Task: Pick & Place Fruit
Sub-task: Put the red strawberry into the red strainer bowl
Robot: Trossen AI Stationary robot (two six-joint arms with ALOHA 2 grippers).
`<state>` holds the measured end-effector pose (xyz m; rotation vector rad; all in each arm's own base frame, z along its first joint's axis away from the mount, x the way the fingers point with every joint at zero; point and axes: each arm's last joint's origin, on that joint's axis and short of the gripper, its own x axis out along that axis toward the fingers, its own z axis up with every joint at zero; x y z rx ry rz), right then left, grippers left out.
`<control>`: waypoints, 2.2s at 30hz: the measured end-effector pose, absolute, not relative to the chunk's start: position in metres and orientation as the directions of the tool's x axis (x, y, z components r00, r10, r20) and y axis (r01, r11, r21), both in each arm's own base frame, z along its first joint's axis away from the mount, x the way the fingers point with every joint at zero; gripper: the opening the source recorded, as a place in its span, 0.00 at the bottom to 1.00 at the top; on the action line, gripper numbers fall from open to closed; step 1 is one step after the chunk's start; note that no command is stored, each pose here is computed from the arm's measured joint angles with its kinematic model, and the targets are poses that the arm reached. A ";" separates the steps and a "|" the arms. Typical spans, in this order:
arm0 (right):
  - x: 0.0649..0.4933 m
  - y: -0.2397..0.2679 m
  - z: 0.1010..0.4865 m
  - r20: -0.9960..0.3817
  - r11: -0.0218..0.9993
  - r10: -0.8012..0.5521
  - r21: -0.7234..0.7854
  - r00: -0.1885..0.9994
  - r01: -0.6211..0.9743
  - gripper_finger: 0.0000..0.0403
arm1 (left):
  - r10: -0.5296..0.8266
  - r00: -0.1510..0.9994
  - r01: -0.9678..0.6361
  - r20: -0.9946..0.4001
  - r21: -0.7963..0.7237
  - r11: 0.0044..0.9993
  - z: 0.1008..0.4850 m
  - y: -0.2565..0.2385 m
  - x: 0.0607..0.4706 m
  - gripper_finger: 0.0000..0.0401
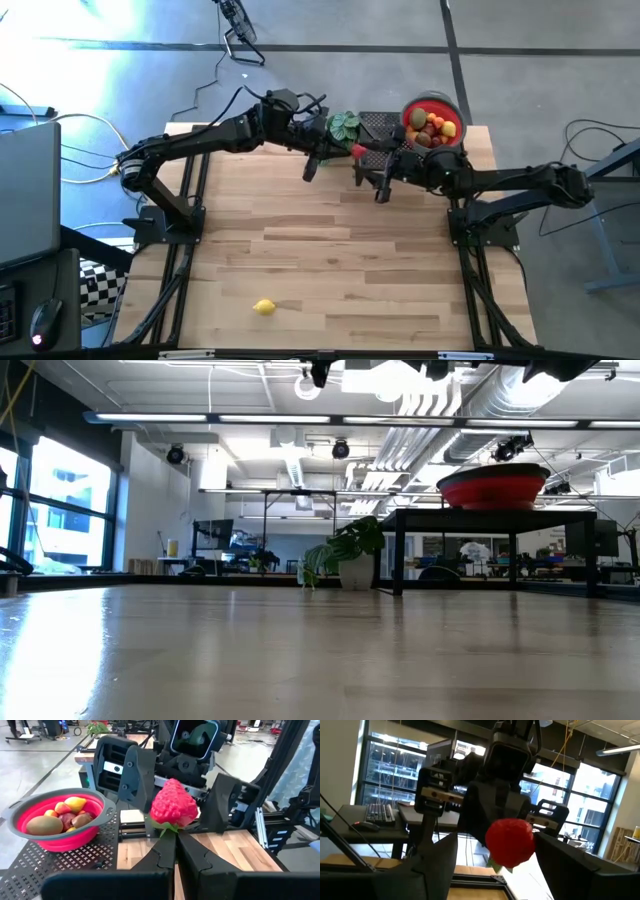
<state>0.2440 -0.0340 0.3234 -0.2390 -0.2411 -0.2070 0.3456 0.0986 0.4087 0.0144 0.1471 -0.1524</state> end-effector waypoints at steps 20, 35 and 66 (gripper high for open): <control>0.244 -0.034 0.323 0.255 0.951 -0.170 -0.209 0.952 0.226 0.62 | -0.164 0.976 0.167 -0.144 0.006 0.986 0.401 0.091 0.359 0.00; 0.244 -0.034 0.323 0.256 0.950 -0.170 -0.213 0.952 0.227 0.35 | -0.166 0.975 0.168 -0.145 0.004 0.986 0.401 0.091 0.359 0.00; 0.244 -0.034 0.323 0.256 0.949 -0.177 -0.211 0.950 0.234 0.32 | -0.165 0.976 0.167 -0.145 0.004 0.986 0.401 0.091 0.359 0.01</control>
